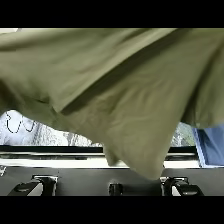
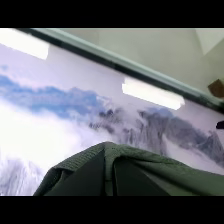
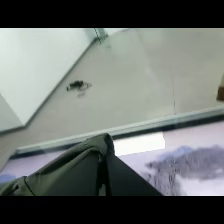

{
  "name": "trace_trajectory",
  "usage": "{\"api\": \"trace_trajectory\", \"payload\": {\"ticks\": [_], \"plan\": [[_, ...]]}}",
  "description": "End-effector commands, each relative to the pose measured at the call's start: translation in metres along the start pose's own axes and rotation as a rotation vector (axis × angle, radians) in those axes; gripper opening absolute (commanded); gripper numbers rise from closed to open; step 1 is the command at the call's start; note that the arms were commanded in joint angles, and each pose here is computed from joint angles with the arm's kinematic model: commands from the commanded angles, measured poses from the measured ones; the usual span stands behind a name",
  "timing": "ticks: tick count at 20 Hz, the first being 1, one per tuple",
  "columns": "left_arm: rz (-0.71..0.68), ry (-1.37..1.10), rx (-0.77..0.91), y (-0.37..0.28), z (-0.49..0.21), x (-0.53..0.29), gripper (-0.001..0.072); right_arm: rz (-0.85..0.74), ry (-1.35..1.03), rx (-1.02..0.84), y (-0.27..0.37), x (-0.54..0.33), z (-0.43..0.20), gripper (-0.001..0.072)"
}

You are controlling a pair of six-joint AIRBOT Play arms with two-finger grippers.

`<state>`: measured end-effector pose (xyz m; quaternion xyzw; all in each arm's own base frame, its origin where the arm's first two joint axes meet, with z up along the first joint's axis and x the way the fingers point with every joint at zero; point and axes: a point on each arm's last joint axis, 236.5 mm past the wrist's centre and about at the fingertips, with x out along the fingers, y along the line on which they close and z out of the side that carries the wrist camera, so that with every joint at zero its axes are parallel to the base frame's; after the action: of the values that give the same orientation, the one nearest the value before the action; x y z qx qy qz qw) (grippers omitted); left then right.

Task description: Fold the clothes and pants, and hang the long-sleeved shirts on hangers.

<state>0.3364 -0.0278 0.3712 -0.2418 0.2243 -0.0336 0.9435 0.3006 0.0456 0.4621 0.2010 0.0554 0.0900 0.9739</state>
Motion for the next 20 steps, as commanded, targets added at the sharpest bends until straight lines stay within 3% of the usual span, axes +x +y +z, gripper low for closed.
{"api": "trace_trajectory", "payload": {"ticks": [1, 5, 8, 14, 15, 17, 18, 19, 20], "plan": [[0.088, 0.276, -0.079, 0.042, -0.061, 0.077, 0.0015, -0.13, 0.338, 0.111, -0.06, 0.108, -0.093, 0.0027], [0.238, 0.597, -0.181, 0.123, -0.166, 0.186, 0.0016, -0.24, 0.714, 0.249, -0.136, 0.22, -0.248, 0.0027], [0.293, 0.721, -0.212, 0.17, -0.226, 0.253, 0.0016, -0.268, 0.801, 0.329, -0.18, 0.281, -0.339, 0.0028], [0.287, 0.777, -0.343, 0.205, -0.295, 0.325, 0.0016, -0.263, 0.857, 0.543, -0.196, 0.317, -0.421, 0.0034], [0.288, 0.784, -0.348, 0.207, -0.299, 0.327, 0.0016, -0.265, 0.864, 0.543, -0.196, 0.316, -0.423, 0.0086], [0.28, 0.786, -0.327, 0.207, -0.299, 0.327, 0.0035, -0.254, 0.877, 0.557, -0.191, 0.312, -0.42, 0.0297], [0.274, 0.782, -0.318, 0.207, -0.294, 0.327, 0.0241, -0.248, 0.889, 0.555, -0.187, 0.308, -0.417, 0.0375], [0.266, 0.778, -0.31, 0.206, -0.285, 0.325, 0.0554, -0.235, 0.9, 0.543, -0.18, 0.302, -0.41, 0.0441], [0.255, 0.772, -0.298, 0.205, -0.272, 0.321, 0.0701, -0.212, 0.908, 0.516, -0.175, 0.295, -0.398, 0.0499]]}}
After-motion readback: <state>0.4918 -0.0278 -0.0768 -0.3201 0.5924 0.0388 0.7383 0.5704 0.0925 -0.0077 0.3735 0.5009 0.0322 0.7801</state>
